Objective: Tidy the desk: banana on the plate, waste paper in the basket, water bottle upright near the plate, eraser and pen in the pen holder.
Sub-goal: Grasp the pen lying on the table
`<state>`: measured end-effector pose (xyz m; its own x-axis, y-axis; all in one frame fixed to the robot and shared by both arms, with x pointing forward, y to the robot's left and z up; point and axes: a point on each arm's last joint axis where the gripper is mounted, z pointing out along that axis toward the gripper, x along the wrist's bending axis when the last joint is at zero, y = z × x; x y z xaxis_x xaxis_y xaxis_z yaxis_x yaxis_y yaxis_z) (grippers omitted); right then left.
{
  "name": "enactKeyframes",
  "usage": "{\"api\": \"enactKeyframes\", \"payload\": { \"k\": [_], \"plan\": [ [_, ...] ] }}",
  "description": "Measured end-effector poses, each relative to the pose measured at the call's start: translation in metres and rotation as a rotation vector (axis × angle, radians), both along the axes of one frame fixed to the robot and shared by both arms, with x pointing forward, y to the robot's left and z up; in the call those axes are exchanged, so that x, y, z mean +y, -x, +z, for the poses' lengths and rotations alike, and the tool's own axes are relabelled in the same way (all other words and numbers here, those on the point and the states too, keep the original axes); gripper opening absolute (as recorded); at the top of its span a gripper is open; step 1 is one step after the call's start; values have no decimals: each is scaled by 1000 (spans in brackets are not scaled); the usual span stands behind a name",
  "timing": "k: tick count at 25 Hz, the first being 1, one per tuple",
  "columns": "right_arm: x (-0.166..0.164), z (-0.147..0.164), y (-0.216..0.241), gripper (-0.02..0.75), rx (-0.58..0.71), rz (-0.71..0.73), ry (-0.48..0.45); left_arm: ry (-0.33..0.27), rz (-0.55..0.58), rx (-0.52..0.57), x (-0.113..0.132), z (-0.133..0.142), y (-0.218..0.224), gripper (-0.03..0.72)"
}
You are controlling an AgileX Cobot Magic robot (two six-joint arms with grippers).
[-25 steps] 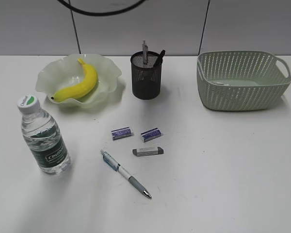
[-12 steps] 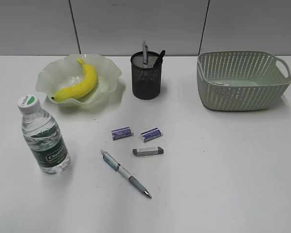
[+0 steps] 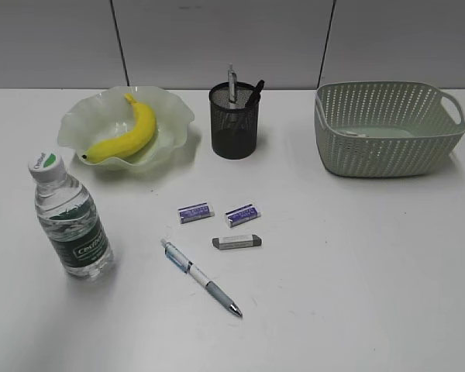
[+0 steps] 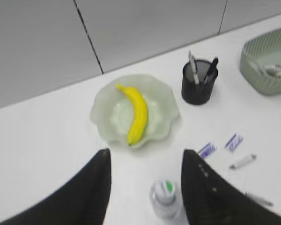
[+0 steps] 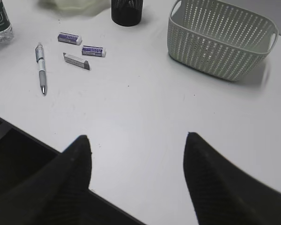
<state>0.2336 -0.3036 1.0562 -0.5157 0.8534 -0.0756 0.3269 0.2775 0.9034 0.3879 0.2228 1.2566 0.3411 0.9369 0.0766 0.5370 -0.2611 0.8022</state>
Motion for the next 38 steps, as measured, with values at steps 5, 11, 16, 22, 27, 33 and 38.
{"api": "enactKeyframes", "payload": {
  "k": [5,11,16,22,27,33,38],
  "plan": [
    [6,1,-8,493,53,12,23,1,-19,27,51,-76,74,363],
    [37,15,-46,486,148,116,110,148,-89,-30,84,-164,135,363],
    [82,27,-106,467,254,232,149,216,-99,-112,95,-193,151,363],
    [142,19,-188,452,464,300,215,192,-94,-84,89,-193,143,362],
    [221,-6,-220,434,501,461,413,192,-94,-83,89,-193,143,356],
    [308,-61,-233,433,643,470,529,214,-96,-117,93,-193,148,356],
    [343,-106,-253,433,760,424,581,224,-95,-132,95,-193,150,356]
  ]
}}
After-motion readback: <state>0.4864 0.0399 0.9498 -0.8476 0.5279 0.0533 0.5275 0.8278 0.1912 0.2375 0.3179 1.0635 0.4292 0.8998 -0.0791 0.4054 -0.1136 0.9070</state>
